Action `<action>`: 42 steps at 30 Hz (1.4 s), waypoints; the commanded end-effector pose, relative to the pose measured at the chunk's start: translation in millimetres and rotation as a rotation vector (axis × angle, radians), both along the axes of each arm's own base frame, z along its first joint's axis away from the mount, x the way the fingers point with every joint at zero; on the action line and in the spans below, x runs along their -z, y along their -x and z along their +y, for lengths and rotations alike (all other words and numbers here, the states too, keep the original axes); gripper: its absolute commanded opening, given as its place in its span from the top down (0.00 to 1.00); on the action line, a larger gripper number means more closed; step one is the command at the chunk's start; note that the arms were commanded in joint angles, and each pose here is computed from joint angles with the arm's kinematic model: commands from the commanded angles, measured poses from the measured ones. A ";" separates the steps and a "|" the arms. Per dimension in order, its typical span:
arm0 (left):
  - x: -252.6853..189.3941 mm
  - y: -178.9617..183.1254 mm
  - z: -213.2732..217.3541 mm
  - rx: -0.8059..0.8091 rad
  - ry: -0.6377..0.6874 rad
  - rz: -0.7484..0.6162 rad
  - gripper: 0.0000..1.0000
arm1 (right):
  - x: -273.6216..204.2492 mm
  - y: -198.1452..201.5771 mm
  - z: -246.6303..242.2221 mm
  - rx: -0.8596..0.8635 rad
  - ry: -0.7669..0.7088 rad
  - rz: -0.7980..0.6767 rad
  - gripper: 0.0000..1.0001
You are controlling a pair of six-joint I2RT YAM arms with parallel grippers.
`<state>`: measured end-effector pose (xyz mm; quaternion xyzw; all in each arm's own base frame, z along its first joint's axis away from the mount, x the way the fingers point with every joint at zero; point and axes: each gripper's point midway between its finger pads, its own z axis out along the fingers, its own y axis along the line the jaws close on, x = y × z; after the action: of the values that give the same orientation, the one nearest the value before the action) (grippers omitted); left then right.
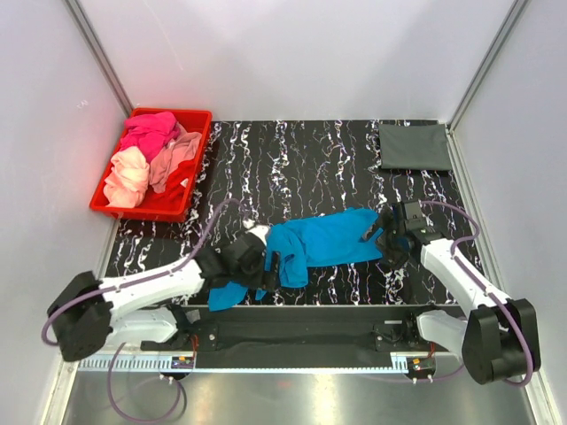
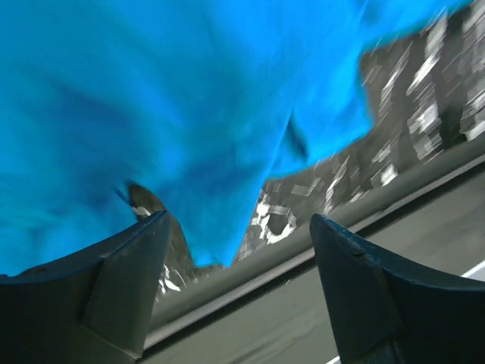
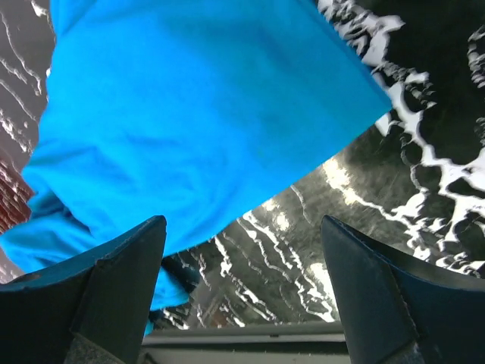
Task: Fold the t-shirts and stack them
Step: Flatten the tshirt out
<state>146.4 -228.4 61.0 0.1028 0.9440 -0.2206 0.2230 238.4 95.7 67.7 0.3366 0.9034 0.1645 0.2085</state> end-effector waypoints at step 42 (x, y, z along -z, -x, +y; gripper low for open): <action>-65.2 -146.7 117.8 -0.483 -0.223 -0.120 0.35 | 38.8 -26.0 -13.5 0.164 -0.016 -0.118 1.00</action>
<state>289.0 -145.7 125.1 -0.0325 0.9458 -0.0542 0.3185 249.0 76.7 24.6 0.3961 0.8695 0.1481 0.2552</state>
